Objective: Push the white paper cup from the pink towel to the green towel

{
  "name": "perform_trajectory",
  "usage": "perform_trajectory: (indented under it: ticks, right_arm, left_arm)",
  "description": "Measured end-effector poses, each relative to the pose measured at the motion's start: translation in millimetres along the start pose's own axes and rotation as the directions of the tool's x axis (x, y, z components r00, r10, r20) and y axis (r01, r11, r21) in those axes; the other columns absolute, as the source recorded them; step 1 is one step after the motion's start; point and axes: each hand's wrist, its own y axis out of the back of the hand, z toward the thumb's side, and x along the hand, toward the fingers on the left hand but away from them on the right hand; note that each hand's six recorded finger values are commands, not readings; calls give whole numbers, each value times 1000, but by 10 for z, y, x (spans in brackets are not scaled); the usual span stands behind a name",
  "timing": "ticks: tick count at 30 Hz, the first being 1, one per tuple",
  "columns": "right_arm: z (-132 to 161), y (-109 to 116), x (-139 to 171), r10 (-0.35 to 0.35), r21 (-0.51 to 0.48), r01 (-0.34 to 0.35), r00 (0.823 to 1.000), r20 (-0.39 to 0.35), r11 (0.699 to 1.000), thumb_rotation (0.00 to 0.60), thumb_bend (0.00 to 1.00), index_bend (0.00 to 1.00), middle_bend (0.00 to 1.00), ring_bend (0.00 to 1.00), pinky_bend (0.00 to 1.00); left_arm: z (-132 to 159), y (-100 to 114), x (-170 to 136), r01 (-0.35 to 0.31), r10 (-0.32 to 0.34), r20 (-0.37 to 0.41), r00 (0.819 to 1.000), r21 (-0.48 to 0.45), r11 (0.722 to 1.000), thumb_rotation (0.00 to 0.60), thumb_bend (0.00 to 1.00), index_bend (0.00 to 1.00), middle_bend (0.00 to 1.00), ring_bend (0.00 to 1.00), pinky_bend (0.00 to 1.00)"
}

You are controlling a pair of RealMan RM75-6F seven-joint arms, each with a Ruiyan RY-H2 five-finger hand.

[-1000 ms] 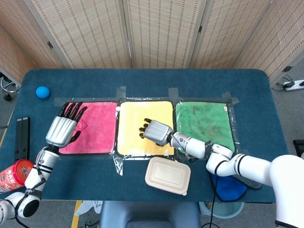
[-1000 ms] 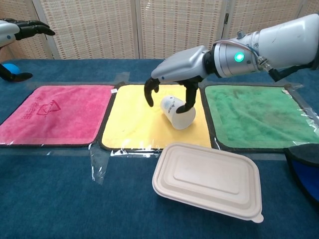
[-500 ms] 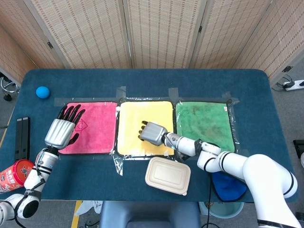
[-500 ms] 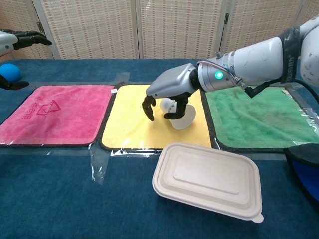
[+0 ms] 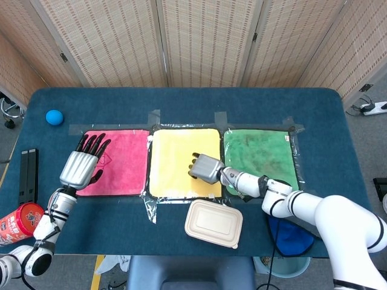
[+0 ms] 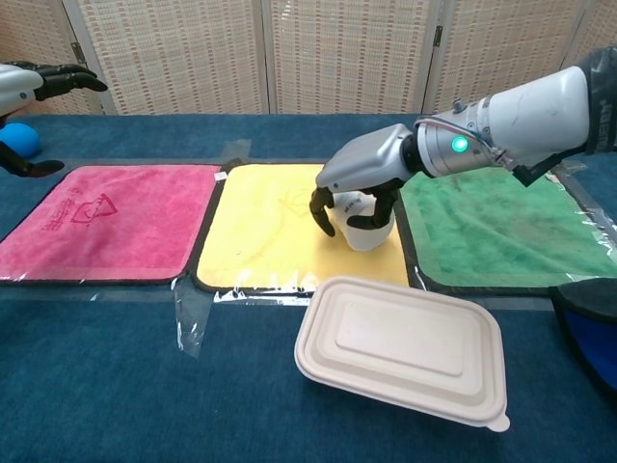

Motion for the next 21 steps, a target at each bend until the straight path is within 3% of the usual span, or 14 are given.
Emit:
perform_trajectory:
  ticks: [16, 21]
  right_arm:
    - [-410, -191, 743, 21, 14, -22, 996, 83, 1000, 600, 640, 387, 303, 233, 85]
    - [-539, -84, 1109, -47, 2, 48, 991, 127, 999, 600, 640, 387, 303, 237, 85]
  left_arm:
    - [64, 1, 57, -9, 9, 16, 1000, 0, 1000, 600, 387, 33, 20, 6, 12]
    - [37, -18, 63, -7, 7, 13, 1000, 4, 1000, 600, 386, 33, 20, 6, 12]
